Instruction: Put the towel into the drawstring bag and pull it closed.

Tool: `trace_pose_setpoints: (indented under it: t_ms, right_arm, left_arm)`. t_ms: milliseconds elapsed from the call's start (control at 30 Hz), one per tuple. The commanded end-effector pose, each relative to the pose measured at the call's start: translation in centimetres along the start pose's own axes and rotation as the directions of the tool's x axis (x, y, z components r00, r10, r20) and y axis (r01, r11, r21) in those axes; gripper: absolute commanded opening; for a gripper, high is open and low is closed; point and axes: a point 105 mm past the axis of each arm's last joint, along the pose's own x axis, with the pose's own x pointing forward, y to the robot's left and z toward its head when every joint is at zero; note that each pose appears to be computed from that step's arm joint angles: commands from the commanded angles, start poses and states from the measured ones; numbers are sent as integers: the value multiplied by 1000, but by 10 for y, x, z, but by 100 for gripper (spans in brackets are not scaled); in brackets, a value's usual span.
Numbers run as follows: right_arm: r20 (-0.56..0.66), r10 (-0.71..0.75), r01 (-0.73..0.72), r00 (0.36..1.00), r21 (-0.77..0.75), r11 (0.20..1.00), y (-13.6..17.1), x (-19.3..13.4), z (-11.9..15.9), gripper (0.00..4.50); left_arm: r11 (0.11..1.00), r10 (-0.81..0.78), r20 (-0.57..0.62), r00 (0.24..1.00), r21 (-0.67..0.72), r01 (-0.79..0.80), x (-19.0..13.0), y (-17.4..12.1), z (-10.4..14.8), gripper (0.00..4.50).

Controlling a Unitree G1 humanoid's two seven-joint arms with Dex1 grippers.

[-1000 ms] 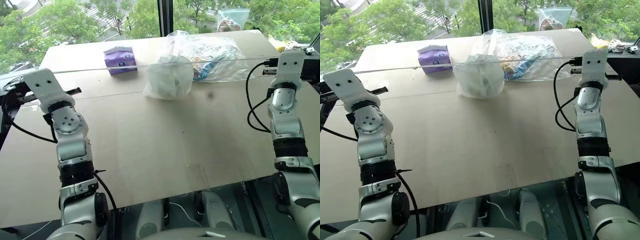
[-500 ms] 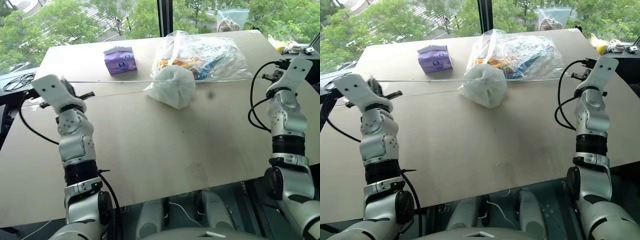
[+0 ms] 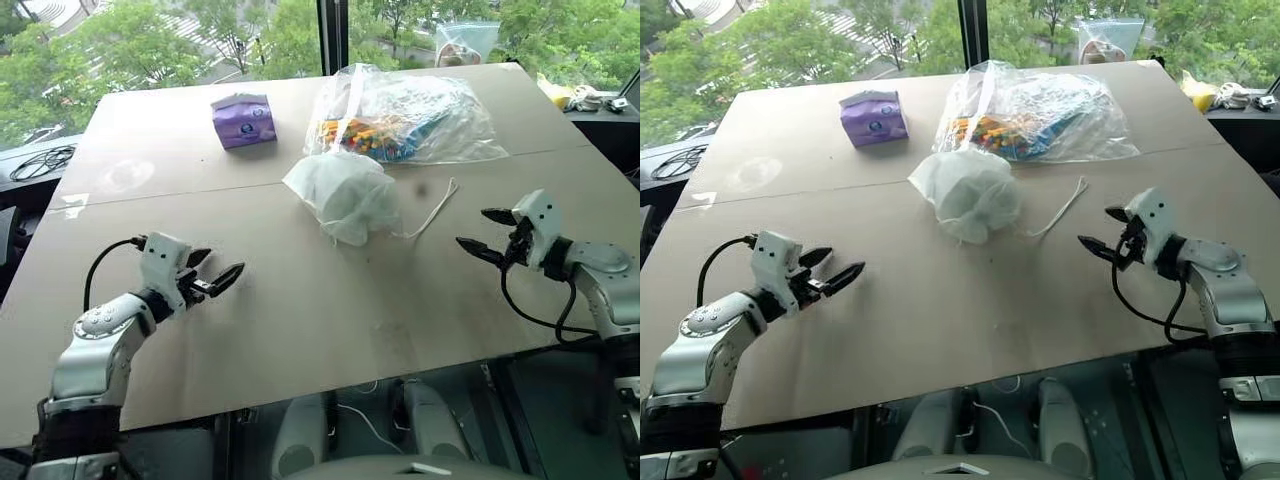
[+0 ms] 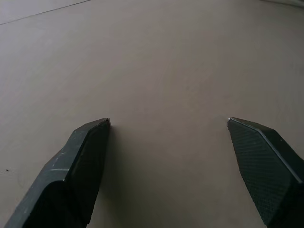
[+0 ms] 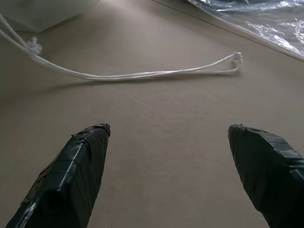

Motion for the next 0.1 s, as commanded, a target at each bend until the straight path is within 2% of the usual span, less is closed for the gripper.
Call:
trace_pose_setpoints:
  t_ms: [33, 100]
  right_arm:
    - [63, 50, -51, 997, 3, 999, 1, -10, 7, 431]
    - [70, 65, -65, 995, 9, 998, 3, -10, 7, 431]
  left_arm:
    - [996, -80, 58, 995, 35, 78, -6, -20, 20, 414]
    - [995, -91, 63, 994, 35, 89, -6, -26, 20, 414]
